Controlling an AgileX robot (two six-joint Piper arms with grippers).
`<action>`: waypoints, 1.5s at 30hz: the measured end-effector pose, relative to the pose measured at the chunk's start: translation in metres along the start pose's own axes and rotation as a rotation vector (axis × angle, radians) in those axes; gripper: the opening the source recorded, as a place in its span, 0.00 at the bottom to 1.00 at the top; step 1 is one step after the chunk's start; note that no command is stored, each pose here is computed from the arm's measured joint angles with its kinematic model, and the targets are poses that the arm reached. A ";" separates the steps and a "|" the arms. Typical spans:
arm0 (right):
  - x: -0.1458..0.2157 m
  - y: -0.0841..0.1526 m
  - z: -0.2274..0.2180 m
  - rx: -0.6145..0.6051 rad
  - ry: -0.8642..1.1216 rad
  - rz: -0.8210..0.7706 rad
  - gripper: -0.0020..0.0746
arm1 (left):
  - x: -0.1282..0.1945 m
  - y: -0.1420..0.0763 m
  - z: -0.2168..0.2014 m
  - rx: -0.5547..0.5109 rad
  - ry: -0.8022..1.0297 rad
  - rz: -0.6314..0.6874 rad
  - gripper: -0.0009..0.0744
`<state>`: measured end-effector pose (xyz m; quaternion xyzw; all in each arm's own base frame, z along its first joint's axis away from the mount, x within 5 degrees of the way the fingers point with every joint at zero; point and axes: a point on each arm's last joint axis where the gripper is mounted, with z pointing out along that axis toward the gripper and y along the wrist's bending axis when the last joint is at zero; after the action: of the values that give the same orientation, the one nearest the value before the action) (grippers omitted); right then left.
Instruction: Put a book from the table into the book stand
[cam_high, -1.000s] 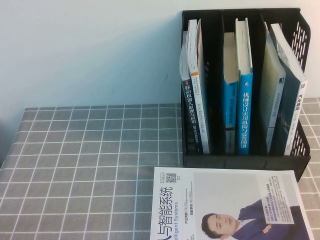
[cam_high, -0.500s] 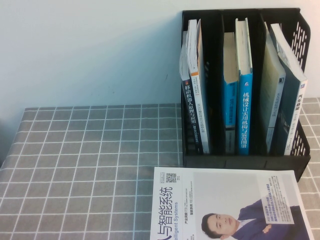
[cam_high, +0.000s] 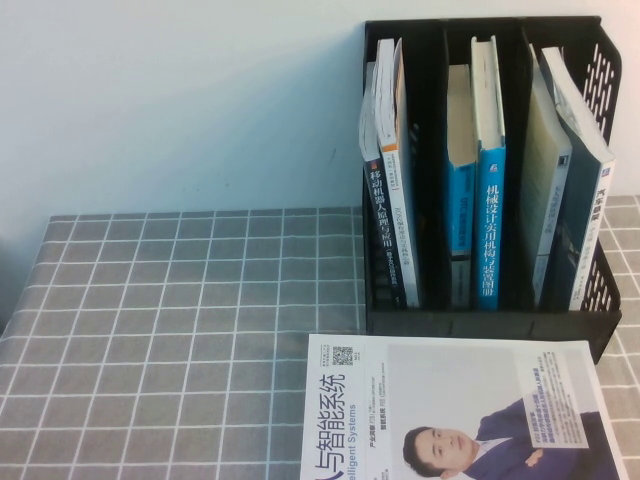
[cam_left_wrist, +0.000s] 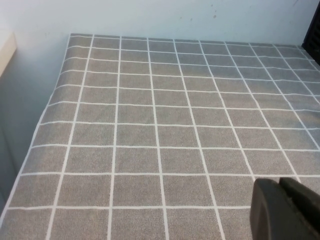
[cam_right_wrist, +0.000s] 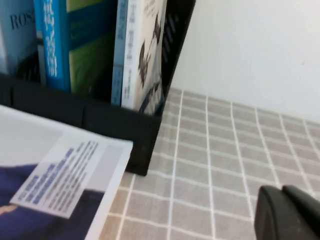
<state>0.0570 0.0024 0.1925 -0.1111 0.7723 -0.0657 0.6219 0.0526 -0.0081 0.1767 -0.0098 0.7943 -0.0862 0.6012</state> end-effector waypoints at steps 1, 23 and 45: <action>0.007 0.002 0.001 -0.001 0.003 0.017 0.02 | 0.000 0.000 0.000 0.000 0.000 0.000 0.01; 0.024 0.006 0.000 -0.024 0.120 0.147 0.02 | 0.000 0.000 0.000 0.000 0.002 0.000 0.01; 0.024 0.006 -0.001 -0.023 0.122 0.148 0.02 | 0.000 0.000 0.000 0.000 0.002 0.000 0.01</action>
<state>0.0510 0.0024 0.1687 -0.0566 0.8157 -0.0176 0.5755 0.0525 -0.0081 0.1765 -0.0098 0.7949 -0.0862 0.6004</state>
